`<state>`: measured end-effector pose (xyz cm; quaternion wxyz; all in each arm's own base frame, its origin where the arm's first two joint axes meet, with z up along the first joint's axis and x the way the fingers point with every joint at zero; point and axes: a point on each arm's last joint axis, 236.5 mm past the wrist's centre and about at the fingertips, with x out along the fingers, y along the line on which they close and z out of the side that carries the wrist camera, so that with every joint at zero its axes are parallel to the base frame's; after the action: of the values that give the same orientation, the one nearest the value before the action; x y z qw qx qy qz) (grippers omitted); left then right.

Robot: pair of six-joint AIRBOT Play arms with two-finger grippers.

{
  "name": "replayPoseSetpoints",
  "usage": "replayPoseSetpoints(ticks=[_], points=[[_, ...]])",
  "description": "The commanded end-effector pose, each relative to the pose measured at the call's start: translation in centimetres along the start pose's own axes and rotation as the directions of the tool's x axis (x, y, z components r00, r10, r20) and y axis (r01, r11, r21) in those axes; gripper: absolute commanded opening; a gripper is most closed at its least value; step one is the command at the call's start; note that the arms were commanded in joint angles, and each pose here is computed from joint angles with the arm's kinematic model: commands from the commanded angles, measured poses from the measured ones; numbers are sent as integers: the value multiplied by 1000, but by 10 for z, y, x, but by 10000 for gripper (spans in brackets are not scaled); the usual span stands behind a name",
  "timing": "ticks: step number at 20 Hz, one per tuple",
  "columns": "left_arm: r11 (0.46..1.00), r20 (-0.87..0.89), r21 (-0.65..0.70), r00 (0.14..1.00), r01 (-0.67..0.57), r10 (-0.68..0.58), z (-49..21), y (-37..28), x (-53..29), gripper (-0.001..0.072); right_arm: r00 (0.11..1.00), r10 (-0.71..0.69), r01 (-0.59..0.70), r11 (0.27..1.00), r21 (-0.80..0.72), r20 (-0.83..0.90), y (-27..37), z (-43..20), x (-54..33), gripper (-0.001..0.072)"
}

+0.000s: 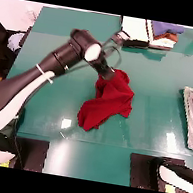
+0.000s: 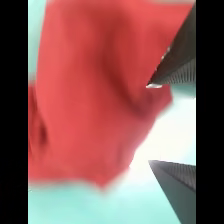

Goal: Fold the shirts.

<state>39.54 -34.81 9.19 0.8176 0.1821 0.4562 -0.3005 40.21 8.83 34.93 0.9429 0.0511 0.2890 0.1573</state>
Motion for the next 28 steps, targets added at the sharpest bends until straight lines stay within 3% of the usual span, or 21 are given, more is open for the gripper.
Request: replayPoseSetpoints(ticks=[1,10,22,23,24,28], points=[[985,-37,-173,999,27,-34,-10,50,21,541,1000,-1,1,1000,1,-9,-1,-2,1,18],[961,-203,-251,965,114,-167,-56,37,97,542,999,-9,9,1000,-1,-36,-3,-8,1,18],[922,-236,-328,928,204,-289,-81,10,147,523,999,-8,8,1000,-1,-49,-2,-11,1,18],[924,-242,-323,926,205,-290,-80,10,145,250,999,-8,8,1000,-1,-49,-2,-11,1,18],[928,-241,-313,928,202,-284,-77,11,141,26,999,-8,8,1000,-1,-49,-2,-11,1,18],[968,-197,-225,967,115,-161,-46,41,110,29,996,-8,9,1000,3,-94,-3,-24,3,18]])
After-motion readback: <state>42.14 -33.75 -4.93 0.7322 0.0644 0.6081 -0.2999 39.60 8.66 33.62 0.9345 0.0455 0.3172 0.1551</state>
